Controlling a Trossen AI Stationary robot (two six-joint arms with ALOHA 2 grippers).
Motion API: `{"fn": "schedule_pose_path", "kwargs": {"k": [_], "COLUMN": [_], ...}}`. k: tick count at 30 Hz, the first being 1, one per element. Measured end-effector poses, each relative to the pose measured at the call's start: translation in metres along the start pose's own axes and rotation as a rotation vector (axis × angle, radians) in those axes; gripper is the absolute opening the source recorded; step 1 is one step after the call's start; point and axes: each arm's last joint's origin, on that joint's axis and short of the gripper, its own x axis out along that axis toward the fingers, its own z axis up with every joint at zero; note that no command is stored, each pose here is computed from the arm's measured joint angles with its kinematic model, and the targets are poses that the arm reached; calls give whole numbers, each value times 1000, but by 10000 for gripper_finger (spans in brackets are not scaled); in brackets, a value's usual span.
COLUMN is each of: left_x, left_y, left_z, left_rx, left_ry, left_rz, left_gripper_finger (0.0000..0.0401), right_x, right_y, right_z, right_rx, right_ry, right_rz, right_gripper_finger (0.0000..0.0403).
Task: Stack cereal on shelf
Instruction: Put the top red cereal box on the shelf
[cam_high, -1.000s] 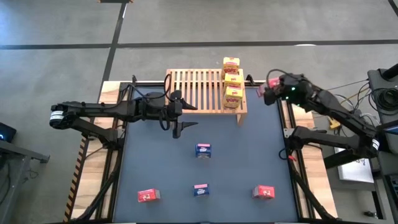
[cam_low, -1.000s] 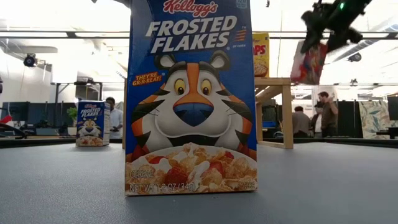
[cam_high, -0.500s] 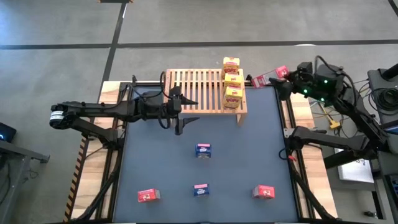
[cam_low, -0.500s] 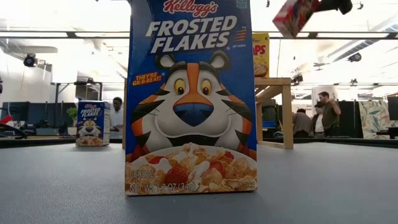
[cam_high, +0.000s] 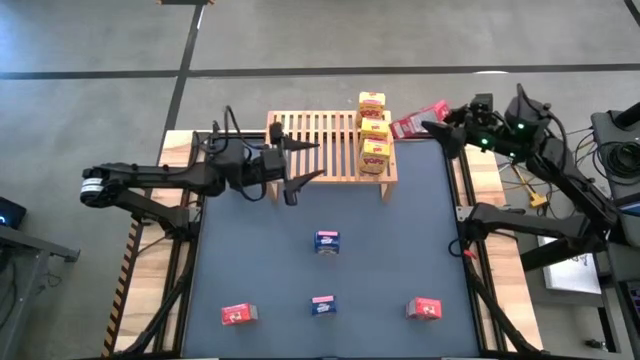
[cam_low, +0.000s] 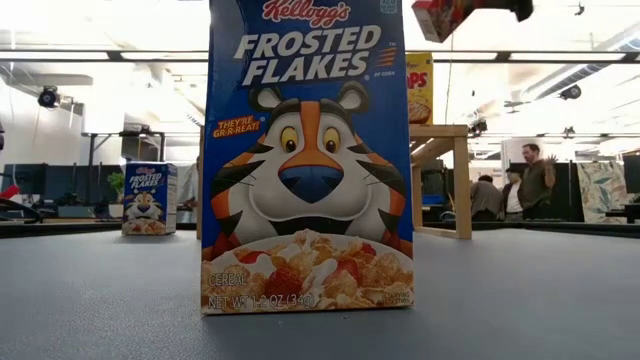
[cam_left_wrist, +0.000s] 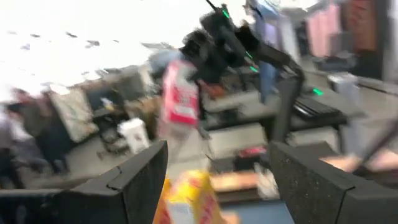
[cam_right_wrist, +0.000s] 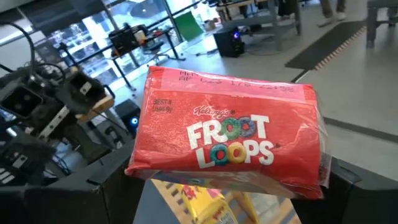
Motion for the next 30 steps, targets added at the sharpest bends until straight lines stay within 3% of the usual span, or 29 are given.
{"fn": "schedule_pose_path", "kwargs": {"k": [8, 20, 27, 30], "left_x": [30, 101, 119, 125], "left_y": [-3, 1, 5, 4], "left_z": [-5, 28, 38, 38], "left_rx": [29, 67, 146, 165], "left_ry": [32, 398, 598, 626], "left_rz": [48, -32, 200, 231], "left_gripper_finger": [263, 263, 263, 263], "right_x": [38, 70, 68, 67], "right_y": [10, 15, 17, 18], "right_z": [-2, -2, 2, 5], "right_rx": [-15, -38, -40, -41], "right_ry": [31, 52, 16, 5], "right_rz": [69, 92, 104, 110], "right_gripper_finger": [317, 314, 310, 313]}}
